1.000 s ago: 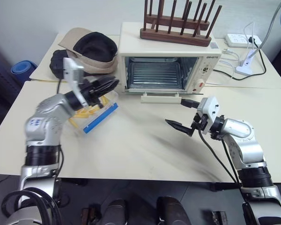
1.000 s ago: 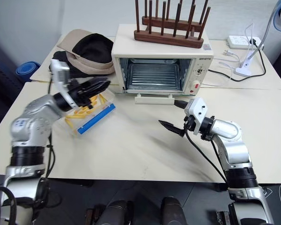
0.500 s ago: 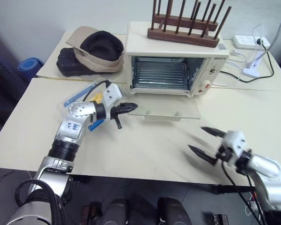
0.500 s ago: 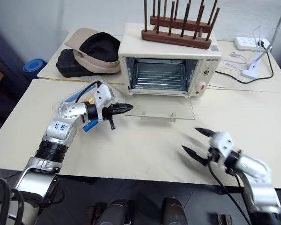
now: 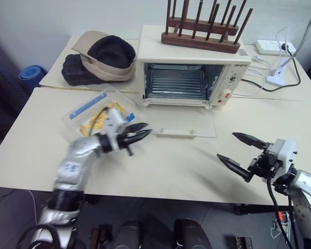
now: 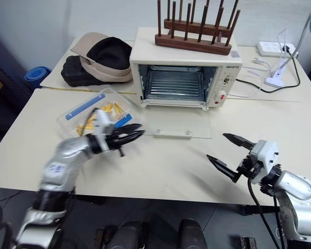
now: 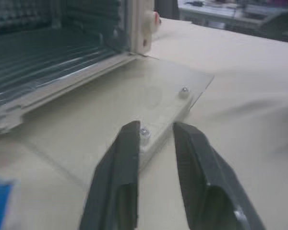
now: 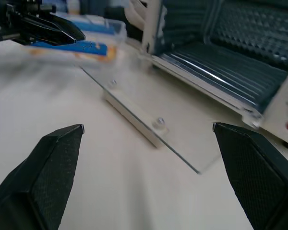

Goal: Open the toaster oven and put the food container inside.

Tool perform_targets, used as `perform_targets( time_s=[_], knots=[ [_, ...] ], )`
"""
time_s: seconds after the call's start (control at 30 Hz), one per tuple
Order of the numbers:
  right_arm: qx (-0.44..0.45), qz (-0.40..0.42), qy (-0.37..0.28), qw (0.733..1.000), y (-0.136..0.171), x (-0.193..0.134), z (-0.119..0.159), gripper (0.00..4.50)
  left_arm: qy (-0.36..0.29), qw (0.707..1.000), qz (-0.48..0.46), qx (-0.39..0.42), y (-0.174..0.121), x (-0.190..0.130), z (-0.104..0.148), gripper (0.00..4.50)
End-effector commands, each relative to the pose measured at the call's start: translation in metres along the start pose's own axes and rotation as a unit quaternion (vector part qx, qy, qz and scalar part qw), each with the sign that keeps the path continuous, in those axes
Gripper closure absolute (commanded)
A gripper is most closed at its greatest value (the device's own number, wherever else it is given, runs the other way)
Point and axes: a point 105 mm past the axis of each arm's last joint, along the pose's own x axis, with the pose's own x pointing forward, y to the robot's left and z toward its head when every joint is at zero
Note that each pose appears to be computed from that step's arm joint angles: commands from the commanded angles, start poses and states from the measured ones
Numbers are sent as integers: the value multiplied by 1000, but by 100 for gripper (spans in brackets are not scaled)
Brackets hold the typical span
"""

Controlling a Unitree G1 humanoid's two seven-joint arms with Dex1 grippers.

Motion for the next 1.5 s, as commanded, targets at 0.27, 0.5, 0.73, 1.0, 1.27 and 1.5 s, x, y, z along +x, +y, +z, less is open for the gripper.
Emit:
perform_targets(
  time_s=[0.27, 0.5, 0.73, 1.0, 1.27, 1.5],
  knots=[
    [-53, 123, -145, 980, 34, 59, 37, 0, 102, 910, 394, -81, 35, -235, -9, 4],
    [-74, 149, -157, 974, 32, 75, 45, 0, 52, 903, 388, -176, 47, -186, 13, 1],
    [-78, 137, -135, 978, 25, 71, 41, 0, 135, 863, 401, -275, 73, -139, 6, 1],
    [-76, 116, -133, 981, 33, 69, 40, 0, 223, 835, 405, -298, 88, -105, -18, 19],
    [-91, 81, -127, 984, 27, 67, 41, 0, 191, 821, 450, -295, 114, -111, -11, 244],
    [-96, 65, -115, 987, 22, 60, 35, 0, 177, 840, 435, -271, 124, -111, 15, 441]
  ],
)
